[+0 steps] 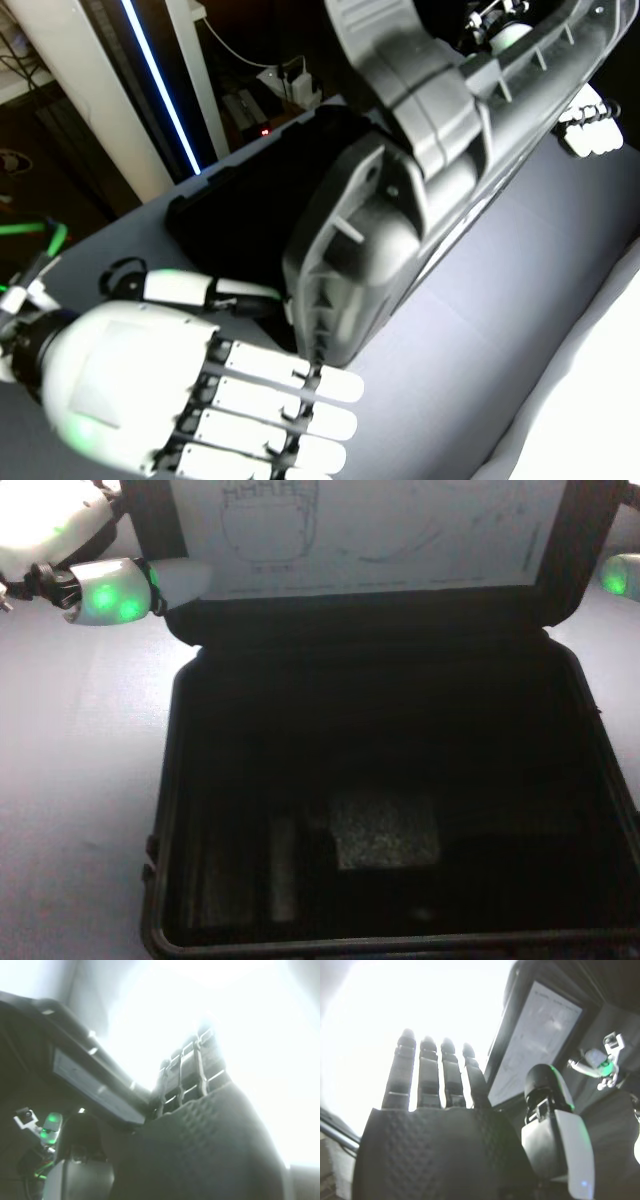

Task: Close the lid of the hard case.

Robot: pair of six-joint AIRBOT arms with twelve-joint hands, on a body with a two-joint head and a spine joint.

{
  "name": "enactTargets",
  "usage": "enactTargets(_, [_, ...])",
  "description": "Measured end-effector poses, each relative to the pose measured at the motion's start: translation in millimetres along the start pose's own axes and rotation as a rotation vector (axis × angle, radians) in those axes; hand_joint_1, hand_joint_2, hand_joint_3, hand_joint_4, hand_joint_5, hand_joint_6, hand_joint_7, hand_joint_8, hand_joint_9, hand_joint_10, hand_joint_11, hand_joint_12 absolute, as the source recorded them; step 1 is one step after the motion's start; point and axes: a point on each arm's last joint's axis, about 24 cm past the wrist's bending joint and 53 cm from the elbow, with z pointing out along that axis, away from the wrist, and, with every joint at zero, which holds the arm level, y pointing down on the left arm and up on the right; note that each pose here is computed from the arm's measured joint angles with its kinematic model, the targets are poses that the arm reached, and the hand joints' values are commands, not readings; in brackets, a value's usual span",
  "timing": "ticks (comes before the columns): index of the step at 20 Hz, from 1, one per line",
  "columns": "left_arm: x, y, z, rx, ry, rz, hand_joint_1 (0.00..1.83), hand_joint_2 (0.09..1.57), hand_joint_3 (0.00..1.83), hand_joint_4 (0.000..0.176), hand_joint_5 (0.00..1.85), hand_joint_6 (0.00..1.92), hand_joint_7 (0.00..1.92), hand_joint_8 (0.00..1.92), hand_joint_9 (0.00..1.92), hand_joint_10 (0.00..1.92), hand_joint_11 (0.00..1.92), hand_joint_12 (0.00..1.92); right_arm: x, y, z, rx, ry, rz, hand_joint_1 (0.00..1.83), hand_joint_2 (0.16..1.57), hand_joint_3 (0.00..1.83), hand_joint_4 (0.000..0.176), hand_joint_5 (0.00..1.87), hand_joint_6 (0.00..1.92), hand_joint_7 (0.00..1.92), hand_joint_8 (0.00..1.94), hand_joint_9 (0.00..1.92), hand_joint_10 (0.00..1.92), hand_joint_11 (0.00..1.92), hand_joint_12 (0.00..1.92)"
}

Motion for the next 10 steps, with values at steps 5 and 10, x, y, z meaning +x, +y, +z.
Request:
enactTargets(5, [6.0, -13.9, -21.7, 0.039, 0.022, 0.017, 0.0, 1.18, 0.0, 0.0, 0.0, 0.0, 0.03, 0.01, 0.05, 0.01, 0.07, 0.07, 0.7, 28.3, -7.5, -0.075, -0.012, 0.039, 0.02, 1.3, 0.0, 0.021, 0.11, 0.0, 0.1, 0.0, 0.05, 0.0, 0.05, 0.05])
enactTargets(10, [3.8, -20.5, -43.8, 0.064, 0.017, 0.027, 0.0, 1.23, 0.01, 0.0, 0.0, 0.0, 0.07, 0.0, 0.11, 0.0, 0.11, 0.11, 7.8, 52.5, -34.6, -0.16, -0.013, 0.069, 0.07, 1.26, 0.0, 0.015, 0.13, 0.0, 0.1, 0.0, 0.07, 0.0, 0.08, 0.06])
